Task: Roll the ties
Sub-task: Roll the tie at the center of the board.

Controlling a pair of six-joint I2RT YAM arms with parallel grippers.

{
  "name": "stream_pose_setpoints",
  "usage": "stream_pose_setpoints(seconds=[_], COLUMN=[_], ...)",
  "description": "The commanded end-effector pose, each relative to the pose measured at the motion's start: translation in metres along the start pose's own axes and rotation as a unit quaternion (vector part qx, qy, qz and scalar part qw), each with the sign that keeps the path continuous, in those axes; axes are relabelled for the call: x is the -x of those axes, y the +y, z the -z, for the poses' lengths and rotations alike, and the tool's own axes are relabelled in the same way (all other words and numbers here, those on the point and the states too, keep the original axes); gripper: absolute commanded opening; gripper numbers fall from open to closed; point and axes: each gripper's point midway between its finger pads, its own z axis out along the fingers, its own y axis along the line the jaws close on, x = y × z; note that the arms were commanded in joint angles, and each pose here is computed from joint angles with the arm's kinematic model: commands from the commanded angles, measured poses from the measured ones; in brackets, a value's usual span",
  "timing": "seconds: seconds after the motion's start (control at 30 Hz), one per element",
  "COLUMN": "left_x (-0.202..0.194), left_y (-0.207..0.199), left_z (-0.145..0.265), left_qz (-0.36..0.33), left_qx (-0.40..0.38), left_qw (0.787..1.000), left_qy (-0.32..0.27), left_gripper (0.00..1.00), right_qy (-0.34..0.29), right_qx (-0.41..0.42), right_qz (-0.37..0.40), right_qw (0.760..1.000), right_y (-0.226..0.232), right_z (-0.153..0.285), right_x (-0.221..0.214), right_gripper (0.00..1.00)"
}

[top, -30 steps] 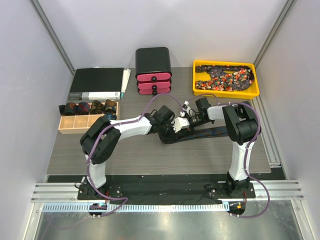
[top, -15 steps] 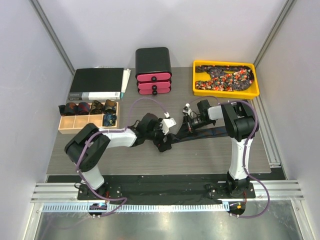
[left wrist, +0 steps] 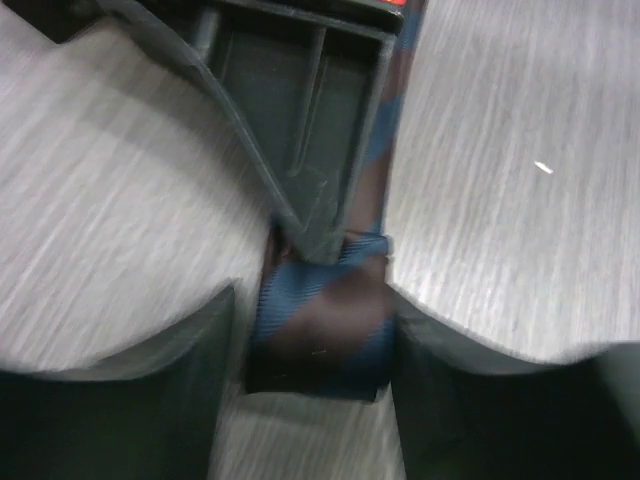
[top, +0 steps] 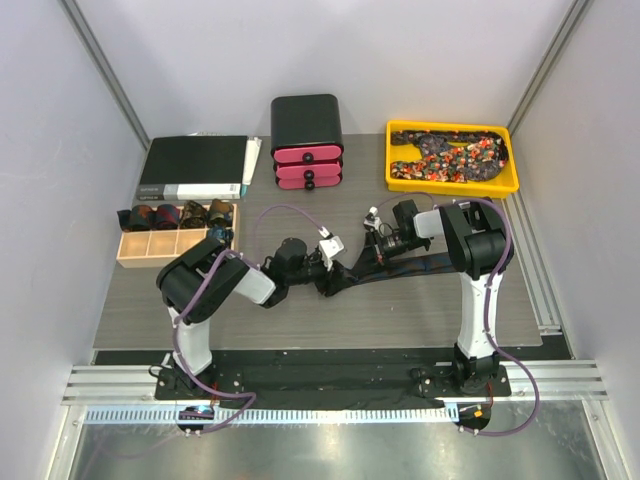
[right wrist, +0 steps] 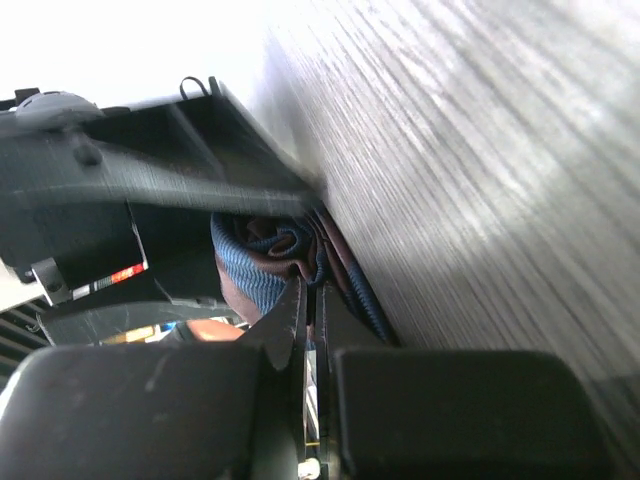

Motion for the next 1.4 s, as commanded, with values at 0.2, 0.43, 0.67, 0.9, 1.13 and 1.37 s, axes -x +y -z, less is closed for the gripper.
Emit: stream_pose_setpoints(seconds=[0.2, 0.43, 0.67, 0.9, 1.13, 1.37], left_x=[-0.047, -0.071, -0.081, -0.09, -0.073, -0.011], left_y=[0.004, 0.004, 0.0, 0.0, 0.0, 0.002], left_z=[0.013, 0.022, 0.023, 0.024, 0.024, 0.016], left_qz=[-0.042, -0.04, -0.026, -0.017, -0.008, 0.043], left_qx=[0.012, 0.018, 0.018, 0.017, 0.023, -0.001], left_qw=[0.981, 0.953, 0.94, 0.931, 0.948, 0.993], left_qy=[0.187, 0.298, 0.341, 0.364, 0.318, 0.11], left_gripper=[0.27, 0.28, 0.32, 0.33, 0.54, 0.76], right_qy=[-0.017, -0.018, -0.002, 0.01, 0.013, 0.019], right_qx=[-0.062, -0.052, -0.042, -0.047, -0.074, -0.081], right_qz=[0.029, 0.033, 0.048, 0.056, 0.033, 0.009], right_qw=[0.998, 0.998, 0.998, 0.997, 0.997, 0.996], right_y=[-0.008, 0.025, 0.032, 0.024, -0.01, -0.038], right_z=[0.009, 0.03, 0.019, 0.012, 0.011, 0.005], right_x=[0.017, 0.011, 0.007, 0.002, 0.003, 0.001], right_gripper=[0.29, 0.54, 0.52, 0.31, 0.01, 0.01])
